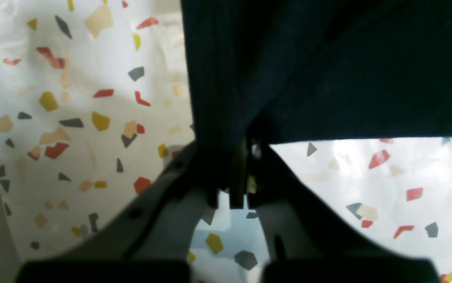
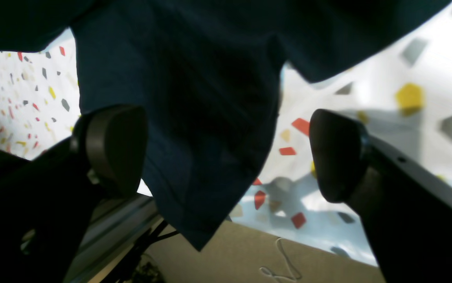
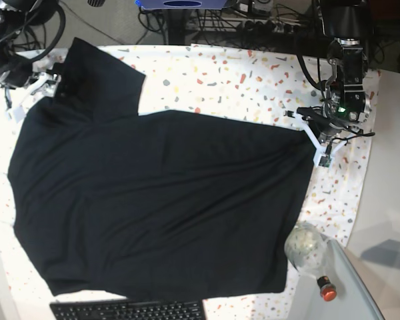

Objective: Layout the t-shirt on the table in an organized manner, then fold the t-shirt properly
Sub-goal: 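Lower the opened shirt flat with both grippers holding its shoulder edges, then release and regrasp the shirt edge with the left gripper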

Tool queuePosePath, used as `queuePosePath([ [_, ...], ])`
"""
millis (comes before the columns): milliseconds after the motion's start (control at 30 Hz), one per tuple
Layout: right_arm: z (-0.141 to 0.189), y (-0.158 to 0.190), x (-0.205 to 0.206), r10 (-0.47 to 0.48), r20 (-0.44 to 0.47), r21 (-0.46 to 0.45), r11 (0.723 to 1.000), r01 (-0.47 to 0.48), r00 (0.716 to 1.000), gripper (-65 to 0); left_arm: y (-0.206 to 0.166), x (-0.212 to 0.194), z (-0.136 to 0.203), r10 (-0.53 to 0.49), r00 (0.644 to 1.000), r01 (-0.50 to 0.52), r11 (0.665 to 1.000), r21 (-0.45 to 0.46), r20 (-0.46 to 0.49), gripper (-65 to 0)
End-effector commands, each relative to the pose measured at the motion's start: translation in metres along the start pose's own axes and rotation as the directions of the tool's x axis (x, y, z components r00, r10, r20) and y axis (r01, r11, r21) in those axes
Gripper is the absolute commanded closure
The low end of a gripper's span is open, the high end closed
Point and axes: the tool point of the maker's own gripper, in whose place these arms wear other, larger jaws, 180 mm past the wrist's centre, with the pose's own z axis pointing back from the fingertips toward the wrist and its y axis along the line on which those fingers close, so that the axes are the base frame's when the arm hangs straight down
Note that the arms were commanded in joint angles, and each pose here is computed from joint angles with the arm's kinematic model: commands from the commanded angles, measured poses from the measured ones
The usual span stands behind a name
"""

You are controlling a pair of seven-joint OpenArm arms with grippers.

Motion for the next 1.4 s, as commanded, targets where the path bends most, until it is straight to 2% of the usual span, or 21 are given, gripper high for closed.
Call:
queuePosePath([
  [0,0.004,-0.001,0.012,0.011,0.036,0.004,1.000,-0.011,0.999,-61.2,0.009,0.013,0.004,-0.006,0.999,0.005,1.000,0.022,0.038,0.0],
  [233,-0.010,0.019,0.016,0.071,0.040,0.049,0.996,-0.073,0.997,-61.1,0.009,0.014,0.004,-0.005,0.999,0.004,1.000,0.021,0.040,0.0],
  [300,-0.013,0.023,0.014,0.077,0.034,0.059,0.995,-0.079,0.996,-59.1,0.009,0.014,0.004,-0.005,0.999,0.004,1.000,0.021,0.040,0.0],
  [533,-0.011,0.020,0.018,0.075,0.043,0.051,0.996,-0.077,0.996,-31.5,0.009,0.013,0.004,-0.002,0.999,0.002,1.000,0.019,0.039,0.0],
  [633,-0.011,0.020,0.019,0.074,0.046,0.051,0.996,-0.077,0.996,-17.1,0.008,0.013,0.004,-0.001,0.999,0.001,1.000,0.018,0.038,0.0],
  [733,-0.012,0.021,0.018,0.074,0.044,0.054,0.996,-0.077,0.996,0.0,0.007,0.012,0.003,0.001,0.999,-0.001,1.000,0.015,0.036,0.0],
  [933,-0.032,0.015,-0.002,-0.013,-0.035,0.095,0.995,0.016,0.999,0.0,0.000,0.013,0.002,0.022,0.999,-0.022,1.000,0.001,0.036,0.0],
  [1000,-0.034,0.011,-0.006,-0.026,-0.051,0.096,0.995,0.031,0.998,0.0,0.000,0.004,0.002,0.024,1.000,-0.024,1.000,0.002,-0.014,0.0],
  [1033,-0.033,0.010,-0.005,-0.024,-0.050,0.093,0.995,0.028,0.998,0.0,0.000,0.001,0.002,0.024,0.999,-0.024,1.000,0.001,-0.032,-6.1],
  [1067,-0.032,0.010,-0.004,-0.022,-0.048,0.092,0.995,0.026,0.999,0.0,0.000,0.000,0.004,0.024,0.999,-0.024,1.000,0.003,-0.042,-15.0],
  [1167,-0.032,0.010,-0.004,-0.022,-0.046,0.092,0.995,0.026,0.999,0.0,0.013,0.000,0.012,0.050,0.998,-0.049,0.998,0.034,-0.025,-35.7],
  [1300,-0.032,0.010,-0.004,-0.022,-0.048,0.092,0.995,0.026,0.999,0.0,0.026,0.010,0.028,0.106,0.994,-0.107,0.993,0.041,0.039,-56.4],
  [1367,-0.033,0.011,-0.005,-0.018,-0.051,0.094,0.995,0.023,0.999,0.0,0.038,0.002,0.039,0.172,0.985,-0.172,0.985,0.029,0.029,-62.0],
])
